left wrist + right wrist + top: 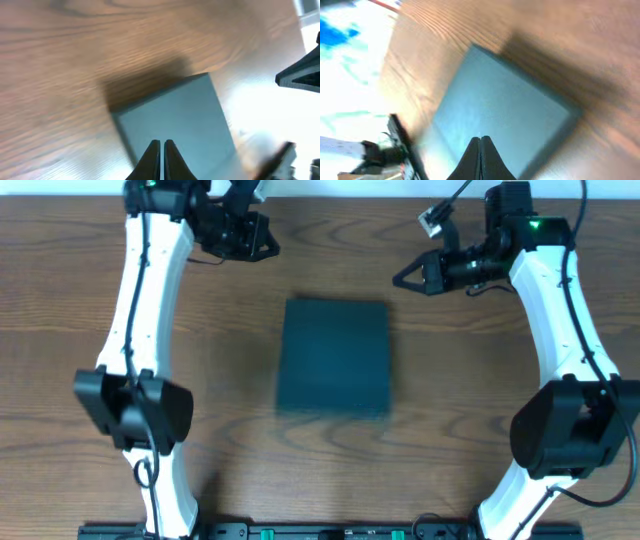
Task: Pack container
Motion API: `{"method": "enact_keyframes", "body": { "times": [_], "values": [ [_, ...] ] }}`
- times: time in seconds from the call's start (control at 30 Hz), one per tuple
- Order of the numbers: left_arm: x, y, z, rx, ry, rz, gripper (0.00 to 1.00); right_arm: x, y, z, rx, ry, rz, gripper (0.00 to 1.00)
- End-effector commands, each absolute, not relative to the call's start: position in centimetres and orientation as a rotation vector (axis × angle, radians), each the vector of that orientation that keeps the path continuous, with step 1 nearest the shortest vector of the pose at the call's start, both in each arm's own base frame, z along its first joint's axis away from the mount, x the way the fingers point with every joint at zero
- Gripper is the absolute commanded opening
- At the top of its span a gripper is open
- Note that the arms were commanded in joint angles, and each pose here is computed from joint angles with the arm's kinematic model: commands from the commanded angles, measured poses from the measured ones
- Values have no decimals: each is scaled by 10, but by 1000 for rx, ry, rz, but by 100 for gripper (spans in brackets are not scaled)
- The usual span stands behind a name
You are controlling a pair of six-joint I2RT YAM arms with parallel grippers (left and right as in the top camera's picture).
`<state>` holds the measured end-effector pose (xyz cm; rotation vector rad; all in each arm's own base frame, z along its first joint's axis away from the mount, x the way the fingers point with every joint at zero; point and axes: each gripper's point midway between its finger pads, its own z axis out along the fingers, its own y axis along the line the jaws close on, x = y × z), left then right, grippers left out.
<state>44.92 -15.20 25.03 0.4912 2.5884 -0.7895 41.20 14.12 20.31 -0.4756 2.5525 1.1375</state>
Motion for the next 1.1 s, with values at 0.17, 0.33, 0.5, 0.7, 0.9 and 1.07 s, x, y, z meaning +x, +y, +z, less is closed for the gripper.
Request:
{"method": "enact_keyframes", "body": {
  "times": [0.17,0.33,0.5,0.7,0.9,1.07],
  "values": [
    [444,-129,275,527,2548,-559,6,401,132,224,-555,2538,963,2],
    [411,-135,346,556,2369,-606,95,389,129,291,-631,2331,845,76],
    [382,-133,398,605,2213,-567,46,371,126,353,-684,2130,722,41],
    [362,-134,416,597,2178,-592,6,345,122,382,-683,2073,664,2],
    [330,-140,431,612,2160,-683,95,309,119,384,-663,2130,676,99],
    [280,-130,452,605,2136,-643,95,275,101,385,-682,2171,511,99]
  ]
}}
